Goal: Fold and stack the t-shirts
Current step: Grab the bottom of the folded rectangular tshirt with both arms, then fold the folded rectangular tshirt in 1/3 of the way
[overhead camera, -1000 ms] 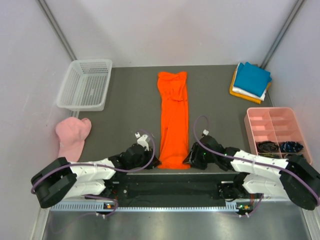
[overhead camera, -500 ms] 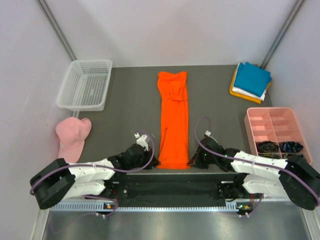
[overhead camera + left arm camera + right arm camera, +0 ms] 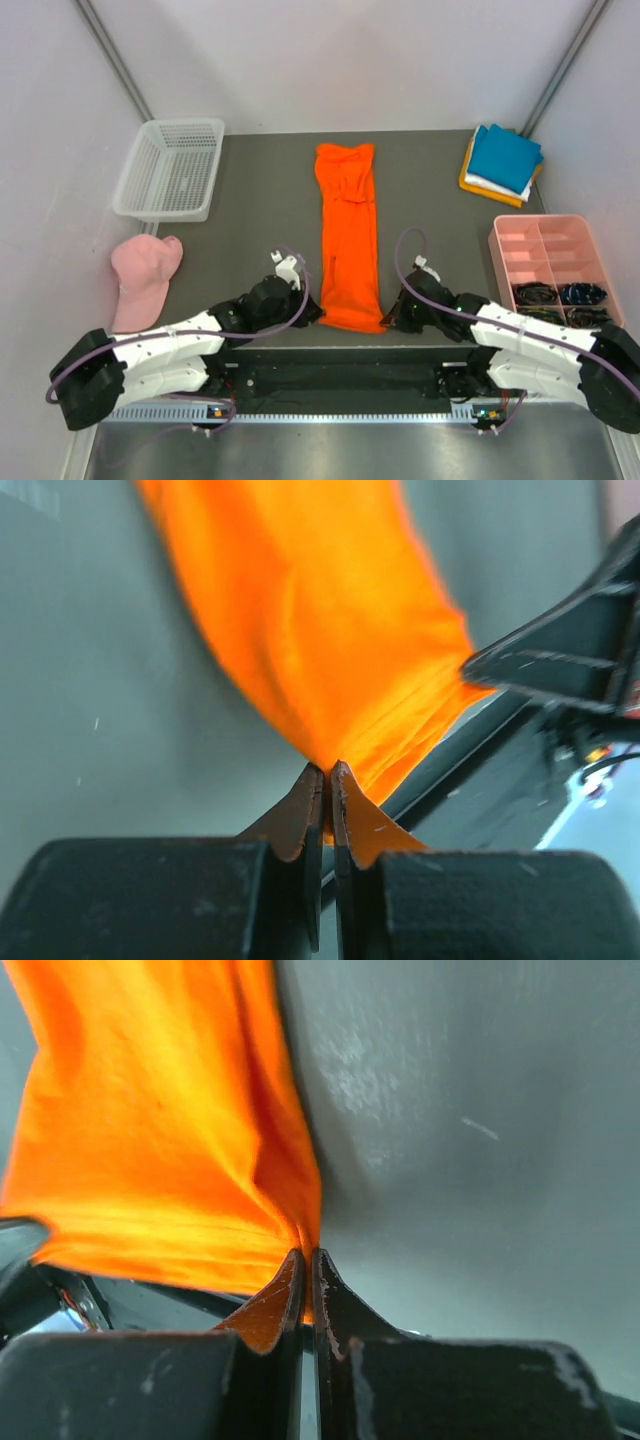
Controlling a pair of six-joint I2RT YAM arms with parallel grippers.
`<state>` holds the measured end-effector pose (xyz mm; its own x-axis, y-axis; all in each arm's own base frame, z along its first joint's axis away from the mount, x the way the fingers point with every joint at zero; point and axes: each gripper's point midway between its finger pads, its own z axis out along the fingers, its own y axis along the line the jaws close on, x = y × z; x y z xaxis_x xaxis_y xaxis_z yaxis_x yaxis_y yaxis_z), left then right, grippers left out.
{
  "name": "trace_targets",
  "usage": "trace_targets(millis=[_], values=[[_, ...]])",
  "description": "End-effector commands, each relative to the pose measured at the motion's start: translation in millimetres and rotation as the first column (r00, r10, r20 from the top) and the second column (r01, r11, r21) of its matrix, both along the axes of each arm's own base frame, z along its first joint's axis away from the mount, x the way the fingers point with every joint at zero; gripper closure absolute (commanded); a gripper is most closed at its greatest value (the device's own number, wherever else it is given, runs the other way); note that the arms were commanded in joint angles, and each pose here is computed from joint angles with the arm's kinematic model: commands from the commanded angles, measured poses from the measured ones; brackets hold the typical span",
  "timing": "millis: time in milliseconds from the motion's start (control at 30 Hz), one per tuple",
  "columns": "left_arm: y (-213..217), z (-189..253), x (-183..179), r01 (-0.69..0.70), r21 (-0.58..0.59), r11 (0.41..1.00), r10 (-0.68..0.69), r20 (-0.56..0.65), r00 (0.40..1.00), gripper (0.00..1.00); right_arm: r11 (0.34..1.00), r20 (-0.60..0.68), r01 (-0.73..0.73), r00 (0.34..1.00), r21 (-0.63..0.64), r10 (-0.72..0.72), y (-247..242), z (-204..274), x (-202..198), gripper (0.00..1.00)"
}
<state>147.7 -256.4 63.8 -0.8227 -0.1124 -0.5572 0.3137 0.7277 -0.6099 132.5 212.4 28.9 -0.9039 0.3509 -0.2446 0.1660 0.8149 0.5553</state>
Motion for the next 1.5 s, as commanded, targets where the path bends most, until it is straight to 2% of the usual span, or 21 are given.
trace_targets(millis=[0, 100, 267, 400, 533, 600, 767, 800, 867, 900, 967, 1000, 1033, 1267, 1467], values=[[-1, 40, 18, -0.020, 0.015, 1.000, 0.018, 0.106, 0.994, 1.00, 0.997, 0.109, 0.007, 0.994, -0.082, 0.002, -9, 27, 18, 1.00], [-3, 55, 28, -0.030, 0.016, 0.999, 0.027, 0.161, 0.987, 1.00, 0.996, 0.186, 0.020, 0.982, -0.090, -0.003, -4, 56, 36, 1.00], [-8, 68, 43, -0.067, 0.019, 0.998, 0.061, 0.207, 0.976, 1.00, 0.993, 0.240, 0.030, 0.971, -0.114, -0.002, 1, 72, 64, 1.00], [-6, 66, 59, -0.105, 0.069, 0.992, 0.083, 0.262, 0.962, 1.00, 0.992, 0.310, 0.071, 0.950, -0.105, -0.036, 4, 93, 97, 1.00], [-9, 85, 89, -0.152, 0.043, 0.987, 0.130, 0.330, 0.935, 1.00, 0.990, 0.346, 0.105, 0.936, -0.098, -0.065, 3, 105, 126, 1.00], [-6, 84, 107, -0.176, 0.036, 0.984, 0.155, 0.322, 0.934, 1.00, 0.988, 0.353, 0.124, 0.932, -0.096, -0.083, 1, 110, 141, 1.00], [-7, 108, 157, -0.207, -0.087, 0.974, 0.224, 0.331, 0.917, 1.00, 0.987, 0.378, 0.143, 0.920, -0.077, -0.104, 0, 121, 171, 1.00], [-4, 99, 169, -0.216, -0.082, 0.973, 0.231, 0.309, 0.923, 1.00, 0.986, 0.377, 0.146, 0.920, -0.077, -0.106, 2, 120, 180, 1.00], [-15, 117, 184, -0.179, -0.126, 0.976, 0.211, 0.332, 0.919, 1.00, 0.987, 0.394, 0.151, 0.912, -0.059, -0.116, 2, 128, 195, 1.00], [-21, 109, 192, -0.166, -0.112, 0.980, 0.194, 0.321, 0.927, 1.00, 0.987, 0.396, 0.151, 0.911, -0.059, -0.116, 3, 126, 201, 1.00], [-32, 123, 208, -0.146, -0.124, 0.982, 0.181, 0.357, 0.916, 1.00, 0.987, 0.395, 0.152, 0.911, -0.050, -0.121, 4, 124, 217, 1.00], [-36, 111, 216, -0.142, -0.107, 0.984, 0.171, 0.340, 0.925, 1.00, 0.987, 0.396, 0.152, 0.910, -0.049, -0.121, 5, 123, 222, 1.00], [-44, 122, 223, -0.119, -0.127, 0.985, 0.157, 0.352, 0.923, 1.00, 0.986, 0.380, 0.154, 0.917, -0.061, -0.120, 5, 114, 228, 1.00], [-56, 109, 255, -0.095, -0.128, 0.987, 0.134, 0.343, 0.930, 1.00, 0.990, 0.377, 0.134, 0.920, -0.044, -0.108, 11, 110, 266, 1.00], [-40, 99, 274, -0.134, -0.119, 0.984, 0.166, 0.332, 0.928, 1.00, 0.992, 0.376, 0.127, 0.920, -0.021, -0.109, 12, 111, 288, 1.00]])
